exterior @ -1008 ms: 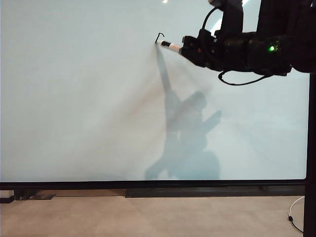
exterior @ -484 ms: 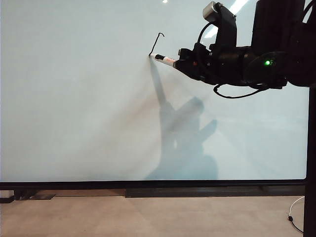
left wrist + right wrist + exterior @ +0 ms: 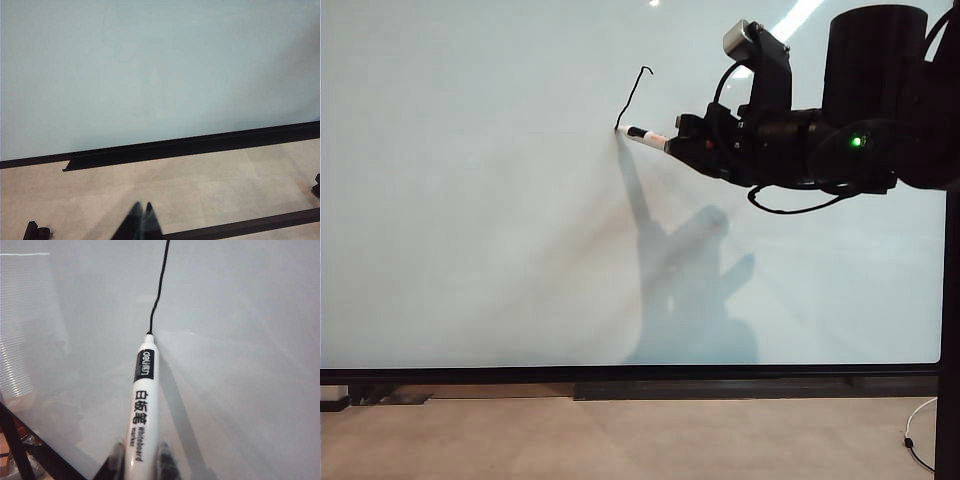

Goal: Pick up the pen on the shelf to the right of the whiteboard and draw a triangle.

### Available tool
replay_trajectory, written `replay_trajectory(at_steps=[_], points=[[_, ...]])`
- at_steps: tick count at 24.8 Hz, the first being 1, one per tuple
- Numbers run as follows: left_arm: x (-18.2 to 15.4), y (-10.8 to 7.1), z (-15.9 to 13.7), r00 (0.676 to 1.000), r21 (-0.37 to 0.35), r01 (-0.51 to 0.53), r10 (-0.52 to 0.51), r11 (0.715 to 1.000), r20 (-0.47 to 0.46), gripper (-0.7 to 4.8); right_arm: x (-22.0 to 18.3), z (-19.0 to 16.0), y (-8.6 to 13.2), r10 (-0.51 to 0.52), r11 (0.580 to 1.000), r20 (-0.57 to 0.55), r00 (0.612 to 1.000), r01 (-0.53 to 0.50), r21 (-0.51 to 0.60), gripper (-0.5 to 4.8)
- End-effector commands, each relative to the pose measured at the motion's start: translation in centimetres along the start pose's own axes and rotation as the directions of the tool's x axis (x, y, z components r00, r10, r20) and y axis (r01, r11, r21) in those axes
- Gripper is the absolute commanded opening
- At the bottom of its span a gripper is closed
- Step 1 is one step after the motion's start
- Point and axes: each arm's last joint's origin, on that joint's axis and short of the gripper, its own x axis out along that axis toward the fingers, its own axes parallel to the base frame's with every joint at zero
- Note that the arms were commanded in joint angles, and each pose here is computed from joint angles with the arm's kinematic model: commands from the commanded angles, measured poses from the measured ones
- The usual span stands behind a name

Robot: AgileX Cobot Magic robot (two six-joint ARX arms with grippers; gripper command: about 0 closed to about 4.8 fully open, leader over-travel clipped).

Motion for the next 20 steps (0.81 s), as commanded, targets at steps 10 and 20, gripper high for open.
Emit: replay_trajectory(at_steps=[10, 20], points=[[0.0, 0.0, 0.1, 1.0, 0.001, 0.003, -0.003, 1.0, 0.001, -0.05, 0.5, -0.4, 0.2, 0.023, 1.0, -0.014, 1.0, -0.023, 0.02, -0.06], [0.0, 0.0, 0.1, 1.0, 0.001, 0.003, -0.003, 1.0, 0.001, -0.05, 0.8, -1.6, 0.0, 0.032, 0.998, -0.038, 0.999, -0.03, 0.049, -0.06]])
